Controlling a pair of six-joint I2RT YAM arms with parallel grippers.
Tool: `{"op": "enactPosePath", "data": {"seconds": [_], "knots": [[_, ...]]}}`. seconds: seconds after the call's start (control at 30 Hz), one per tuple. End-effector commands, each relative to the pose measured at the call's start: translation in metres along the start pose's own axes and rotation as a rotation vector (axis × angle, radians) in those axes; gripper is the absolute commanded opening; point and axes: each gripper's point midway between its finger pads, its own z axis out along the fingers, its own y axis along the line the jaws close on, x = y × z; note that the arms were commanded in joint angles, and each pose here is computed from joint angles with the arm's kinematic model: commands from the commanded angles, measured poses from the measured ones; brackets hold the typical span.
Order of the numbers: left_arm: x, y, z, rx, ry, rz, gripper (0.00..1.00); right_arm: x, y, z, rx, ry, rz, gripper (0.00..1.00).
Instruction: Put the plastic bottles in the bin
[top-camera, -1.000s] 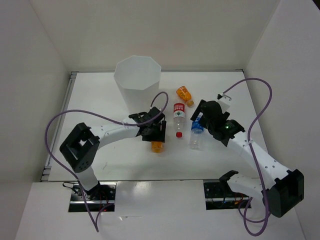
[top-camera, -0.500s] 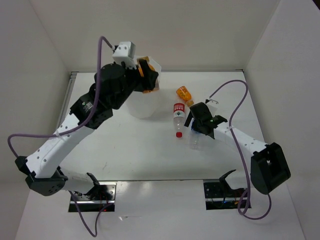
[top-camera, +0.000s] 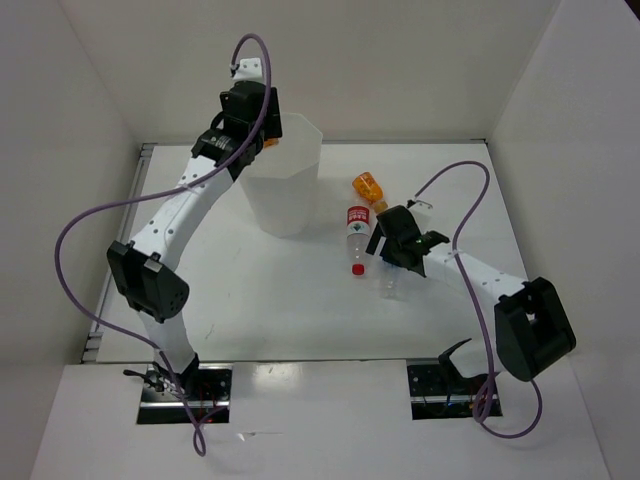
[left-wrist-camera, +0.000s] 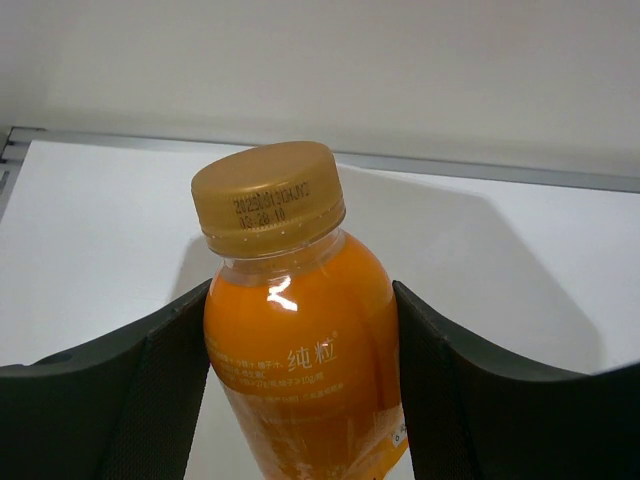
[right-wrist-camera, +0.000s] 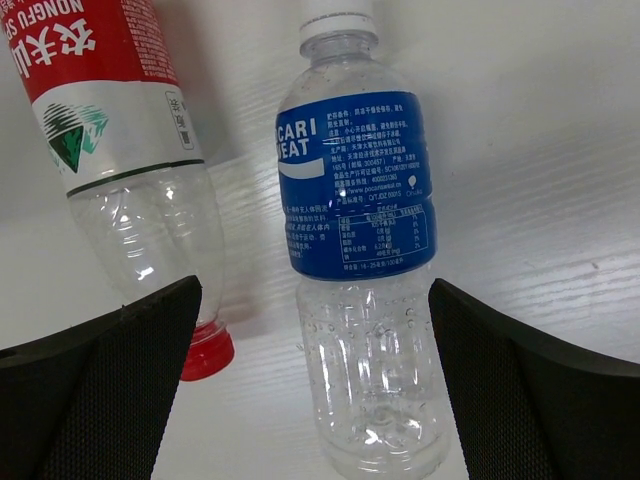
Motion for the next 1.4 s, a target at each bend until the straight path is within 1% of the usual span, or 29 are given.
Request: {"op": "enactPosePath", "data": {"seconds": [0.0,0.03,0.07,0.13,0.17,0.2,0.27,0.4,0.43,0.5,0.53,0.6,0.63,0.7,0.73,0.77,0.83,0.87,0.9,0.93,0.97,1.03,1.07,1.1,1.13,1.2,1.23,1.3,1.37], "knots": [[-0.038,0.0,0.004,0.031,-0.085,-0.032,0.71,-0.012,0.001,-0.004,-0.018,-0.055,0.027,1.0],[-0.028,-0.004,0.01,0.067,-0.05,-0.02,0.72,-0.016,0.002,-0.007,-0.028,-0.065,0.033,1.0],[-0.018,-0.011,0.017,0.089,-0.022,-0.009,0.79,-0.015,0.0,-0.01,-0.032,-0.069,0.036,1.0],[-0.013,-0.007,0.021,0.086,-0.001,-0.02,0.89,-0.018,0.001,-0.012,-0.039,-0.076,0.04,1.0],[-0.007,-0.008,0.023,0.095,0.013,-0.015,0.98,-0.019,0.0,-0.012,-0.033,-0.082,0.04,1.0],[-0.007,-0.011,0.024,0.109,0.008,-0.018,1.0,-0.019,0.0,-0.012,-0.033,-0.082,0.04,1.0],[-0.005,-0.013,0.019,0.131,0.013,-0.018,1.0,-0.019,0.0,-0.012,-0.033,-0.082,0.04,1.0],[-0.029,-0.012,-0.002,0.165,-0.04,-0.041,1.0,-0.015,0.001,-0.007,-0.032,-0.069,0.036,1.0],[-0.046,-0.014,-0.018,0.184,-0.078,-0.044,1.0,-0.012,0.0,-0.004,-0.024,-0.06,0.03,1.0],[-0.061,-0.023,-0.042,0.237,-0.113,-0.055,1.0,-0.008,0.001,-0.002,-0.021,-0.045,0.033,1.0],[-0.082,-0.023,-0.069,0.276,-0.162,-0.063,1.0,-0.005,0.0,0.002,-0.011,-0.035,0.027,1.0],[-0.091,-0.026,-0.097,0.34,-0.185,-0.068,1.0,0.0,-0.002,0.007,0.005,-0.019,0.027,1.0],[-0.092,-0.022,-0.12,0.359,-0.195,-0.088,1.0,0.002,-0.002,0.009,0.011,-0.014,0.037,1.0],[-0.083,-0.019,-0.139,0.391,-0.182,-0.108,1.0,0.002,-0.007,0.013,0.039,-0.023,0.031,1.0],[-0.086,-0.009,-0.161,0.401,-0.199,-0.158,1.0,0.002,-0.011,0.017,0.061,-0.022,0.042,1.0],[-0.055,-0.009,-0.155,0.404,-0.135,-0.164,1.0,0.002,-0.011,0.017,0.061,-0.022,0.042,1.0],[-0.037,-0.005,-0.178,0.451,-0.105,-0.207,1.0,0.004,-0.018,0.023,0.09,-0.015,0.04,1.0],[-0.027,-0.002,-0.18,0.451,-0.091,-0.235,1.0,0.003,-0.016,0.023,0.084,-0.02,0.043,1.0],[-0.001,-0.008,-0.18,0.452,-0.04,-0.224,1.0,0.005,-0.02,0.028,0.101,-0.011,0.044,1.0],[-0.001,0.008,-0.184,0.358,-0.056,-0.25,1.0,0.006,-0.021,0.032,0.115,-0.013,0.039,1.0],[0.018,0.016,-0.186,0.307,0.007,-0.251,1.0,0.008,-0.023,0.034,0.122,-0.007,0.035,1.0],[0.031,0.03,-0.198,0.271,0.035,-0.275,1.0,0.009,-0.026,0.04,0.147,-0.002,0.042,0.93],[0.042,0.03,-0.203,0.293,0.062,-0.28,1.0,0.012,-0.024,0.042,0.135,0.011,0.033,0.9],[0.041,0.035,-0.218,0.322,0.041,-0.322,1.0,0.011,-0.022,0.043,0.135,0.011,0.032,0.85],[0.066,0.037,-0.214,0.318,0.082,-0.32,1.0,0.015,-0.024,0.047,0.148,0.023,0.024,0.78],[0.071,0.04,-0.217,0.32,0.078,-0.334,1.0,0.011,-0.019,0.048,0.142,0.017,0.028,0.69],[0.074,0.041,-0.217,0.316,0.088,-0.329,1.0,0.011,-0.02,0.048,0.142,0.018,0.019,0.61],[0.077,0.043,-0.217,0.312,0.095,-0.307,1.0,0.007,-0.02,0.042,0.142,0.018,0.019,0.56],[0.079,0.046,-0.216,0.29,0.098,-0.302,1.0,-0.013,-0.015,0.027,0.123,-0.035,0.05,0.48]]}}
